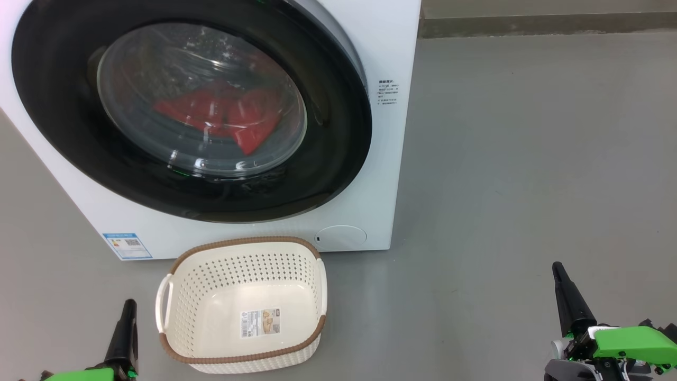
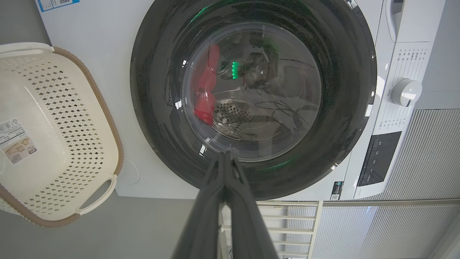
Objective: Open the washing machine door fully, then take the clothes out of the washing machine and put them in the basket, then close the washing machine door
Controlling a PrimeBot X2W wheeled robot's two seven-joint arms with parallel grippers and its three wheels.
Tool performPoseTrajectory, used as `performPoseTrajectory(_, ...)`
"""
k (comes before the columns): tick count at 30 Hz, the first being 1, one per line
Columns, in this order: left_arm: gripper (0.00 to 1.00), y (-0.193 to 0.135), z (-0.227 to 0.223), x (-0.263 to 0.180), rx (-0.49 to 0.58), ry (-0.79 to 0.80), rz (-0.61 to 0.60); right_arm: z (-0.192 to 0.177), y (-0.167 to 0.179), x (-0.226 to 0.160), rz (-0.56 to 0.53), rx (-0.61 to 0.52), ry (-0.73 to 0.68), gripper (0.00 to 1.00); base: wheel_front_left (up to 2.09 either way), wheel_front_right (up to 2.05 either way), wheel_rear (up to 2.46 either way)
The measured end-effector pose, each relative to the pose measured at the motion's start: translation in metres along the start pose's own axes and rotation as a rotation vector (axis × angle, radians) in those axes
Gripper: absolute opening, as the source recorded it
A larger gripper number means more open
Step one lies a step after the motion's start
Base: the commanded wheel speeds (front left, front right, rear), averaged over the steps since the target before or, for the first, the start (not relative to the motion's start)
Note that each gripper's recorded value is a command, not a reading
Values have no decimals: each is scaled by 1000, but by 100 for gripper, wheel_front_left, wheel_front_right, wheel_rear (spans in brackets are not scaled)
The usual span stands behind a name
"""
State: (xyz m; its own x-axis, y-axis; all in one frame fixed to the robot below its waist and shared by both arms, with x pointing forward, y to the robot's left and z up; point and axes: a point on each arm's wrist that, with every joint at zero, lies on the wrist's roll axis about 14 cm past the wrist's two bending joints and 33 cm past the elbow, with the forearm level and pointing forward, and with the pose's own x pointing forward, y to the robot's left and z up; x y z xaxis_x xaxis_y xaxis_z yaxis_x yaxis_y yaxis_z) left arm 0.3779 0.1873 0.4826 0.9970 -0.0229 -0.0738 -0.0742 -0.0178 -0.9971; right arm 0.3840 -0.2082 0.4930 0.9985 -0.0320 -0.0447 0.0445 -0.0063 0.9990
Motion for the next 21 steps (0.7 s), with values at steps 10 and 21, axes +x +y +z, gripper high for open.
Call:
performPoseTrajectory(10, 0, 0, 0, 0, 0, 0, 0, 0, 0, 0, 0, 0, 0, 0, 0, 0, 0)
performPoseTrajectory(21, 0, 0, 0, 0, 0, 0, 0, 0, 0, 0, 0, 0, 0, 0, 0, 0, 0)
